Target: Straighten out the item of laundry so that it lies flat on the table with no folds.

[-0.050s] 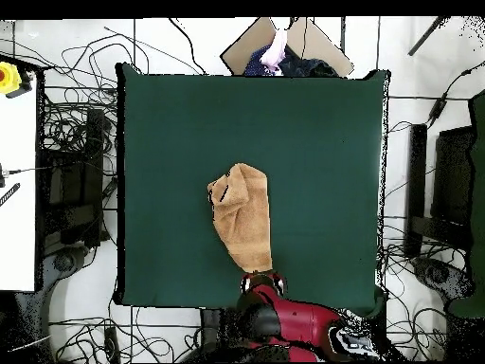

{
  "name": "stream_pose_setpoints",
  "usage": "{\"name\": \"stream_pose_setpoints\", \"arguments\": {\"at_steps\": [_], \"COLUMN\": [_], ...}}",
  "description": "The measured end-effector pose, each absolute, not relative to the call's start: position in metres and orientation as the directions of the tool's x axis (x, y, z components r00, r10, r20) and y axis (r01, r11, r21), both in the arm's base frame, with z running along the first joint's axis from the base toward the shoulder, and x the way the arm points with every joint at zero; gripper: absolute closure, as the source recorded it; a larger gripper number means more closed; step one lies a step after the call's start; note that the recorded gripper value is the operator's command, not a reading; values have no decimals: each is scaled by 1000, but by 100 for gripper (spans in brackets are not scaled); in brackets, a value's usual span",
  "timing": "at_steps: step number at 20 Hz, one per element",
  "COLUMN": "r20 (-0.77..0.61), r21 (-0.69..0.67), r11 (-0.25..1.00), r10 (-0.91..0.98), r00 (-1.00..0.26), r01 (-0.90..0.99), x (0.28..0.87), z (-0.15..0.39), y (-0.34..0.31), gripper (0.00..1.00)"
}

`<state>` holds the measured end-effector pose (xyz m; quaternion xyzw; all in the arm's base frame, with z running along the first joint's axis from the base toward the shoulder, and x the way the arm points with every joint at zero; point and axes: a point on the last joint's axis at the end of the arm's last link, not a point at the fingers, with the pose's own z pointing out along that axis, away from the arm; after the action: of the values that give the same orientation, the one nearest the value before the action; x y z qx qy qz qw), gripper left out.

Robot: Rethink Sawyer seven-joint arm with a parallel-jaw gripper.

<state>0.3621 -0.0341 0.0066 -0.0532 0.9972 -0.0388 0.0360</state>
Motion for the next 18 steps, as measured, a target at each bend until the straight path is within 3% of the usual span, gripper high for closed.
{"name": "stream_pose_setpoints", "arguments": {"at_steps": [18], "r20": [-50], "r21": [-28], "r11": [993], "r10": [-120], "r00": [-991], "r01": [-119], "x": [354], "z": [-20], "y": [-16], "gripper": [0]}}
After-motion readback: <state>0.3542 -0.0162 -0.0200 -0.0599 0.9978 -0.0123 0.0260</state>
